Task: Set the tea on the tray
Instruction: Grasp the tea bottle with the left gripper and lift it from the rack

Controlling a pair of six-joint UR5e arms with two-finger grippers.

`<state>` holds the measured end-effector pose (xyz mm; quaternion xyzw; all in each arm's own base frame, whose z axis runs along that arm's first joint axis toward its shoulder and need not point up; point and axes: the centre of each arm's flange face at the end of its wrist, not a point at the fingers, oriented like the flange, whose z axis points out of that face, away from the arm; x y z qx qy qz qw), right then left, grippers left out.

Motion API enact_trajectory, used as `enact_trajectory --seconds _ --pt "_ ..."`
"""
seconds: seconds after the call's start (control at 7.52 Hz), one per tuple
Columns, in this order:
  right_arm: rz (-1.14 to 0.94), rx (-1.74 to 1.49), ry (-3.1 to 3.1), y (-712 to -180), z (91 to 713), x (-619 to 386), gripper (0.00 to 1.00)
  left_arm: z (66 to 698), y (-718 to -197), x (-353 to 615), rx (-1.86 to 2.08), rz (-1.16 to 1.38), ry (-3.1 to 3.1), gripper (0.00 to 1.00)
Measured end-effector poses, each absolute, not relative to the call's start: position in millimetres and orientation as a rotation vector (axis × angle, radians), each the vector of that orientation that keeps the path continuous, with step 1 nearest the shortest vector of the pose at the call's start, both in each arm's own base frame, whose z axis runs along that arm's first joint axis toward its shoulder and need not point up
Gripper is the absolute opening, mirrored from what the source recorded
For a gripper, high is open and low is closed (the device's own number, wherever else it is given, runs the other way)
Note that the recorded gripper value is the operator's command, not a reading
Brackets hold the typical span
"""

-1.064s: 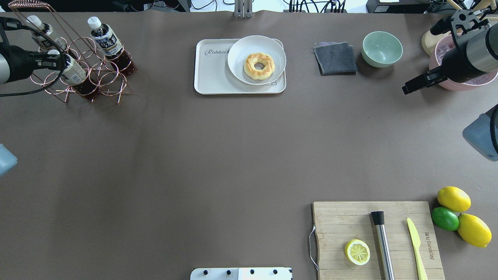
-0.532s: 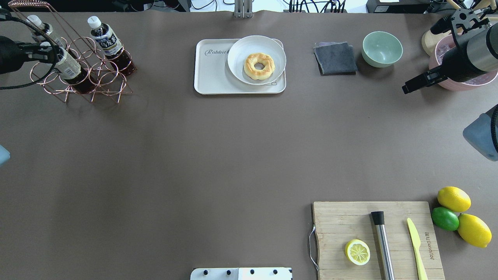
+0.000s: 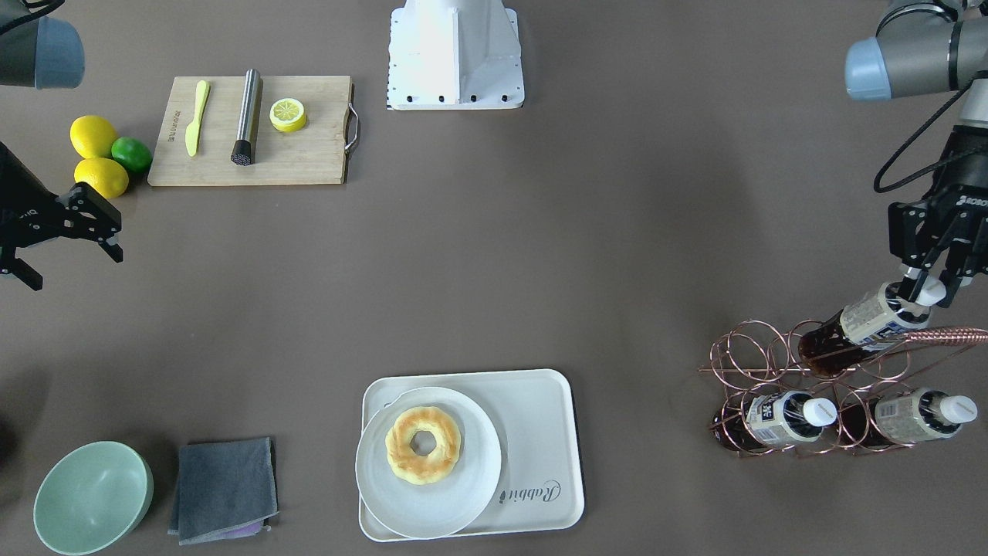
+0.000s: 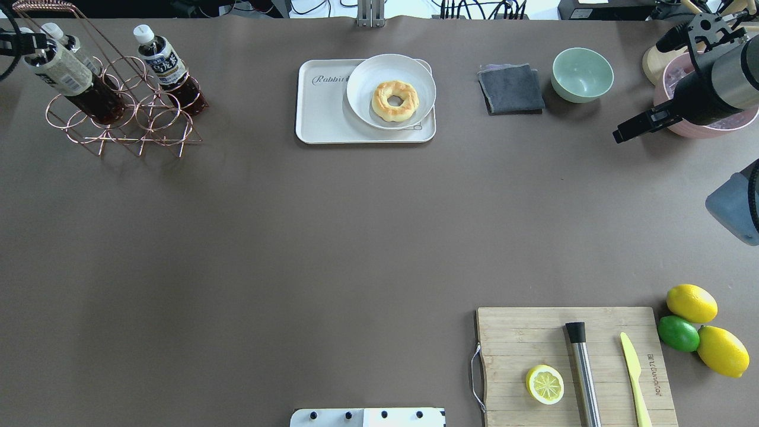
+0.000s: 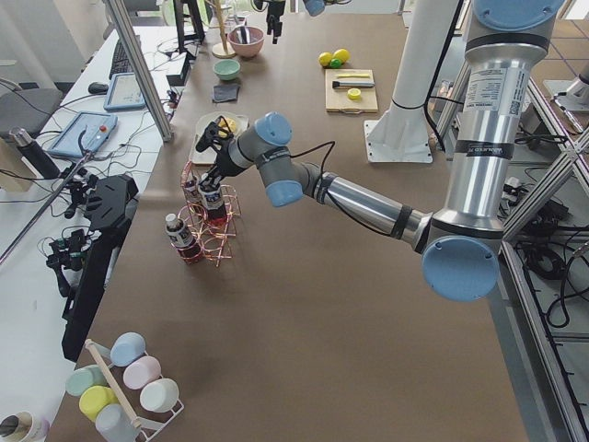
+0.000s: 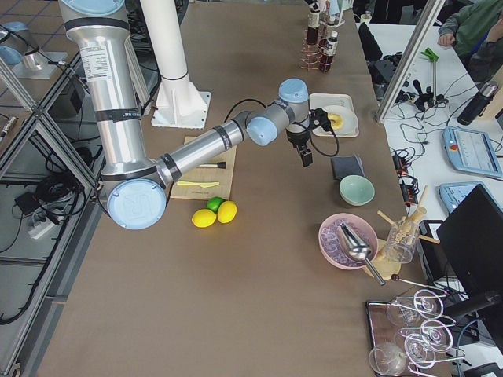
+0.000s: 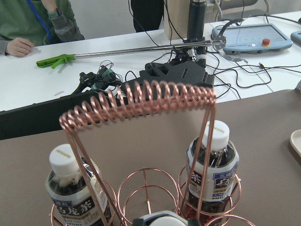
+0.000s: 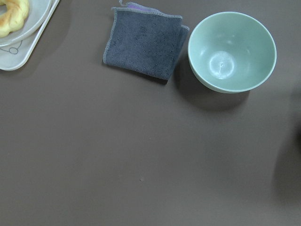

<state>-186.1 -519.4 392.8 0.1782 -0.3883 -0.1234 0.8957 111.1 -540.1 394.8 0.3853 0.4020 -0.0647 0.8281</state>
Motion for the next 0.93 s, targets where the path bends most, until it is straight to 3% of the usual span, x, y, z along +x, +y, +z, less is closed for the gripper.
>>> enact_trajectory --seconds 0.53,0.93 --pt "-0.257 0.372 -0.806 -519 391 -186 1.0 313 -507 57 0.761 -0.116 0.906 0.0" --pt "-0.266 0.399 -0.82 -522 375 -188 1.0 243 -487 117 0.712 -0.091 0.938 0.0"
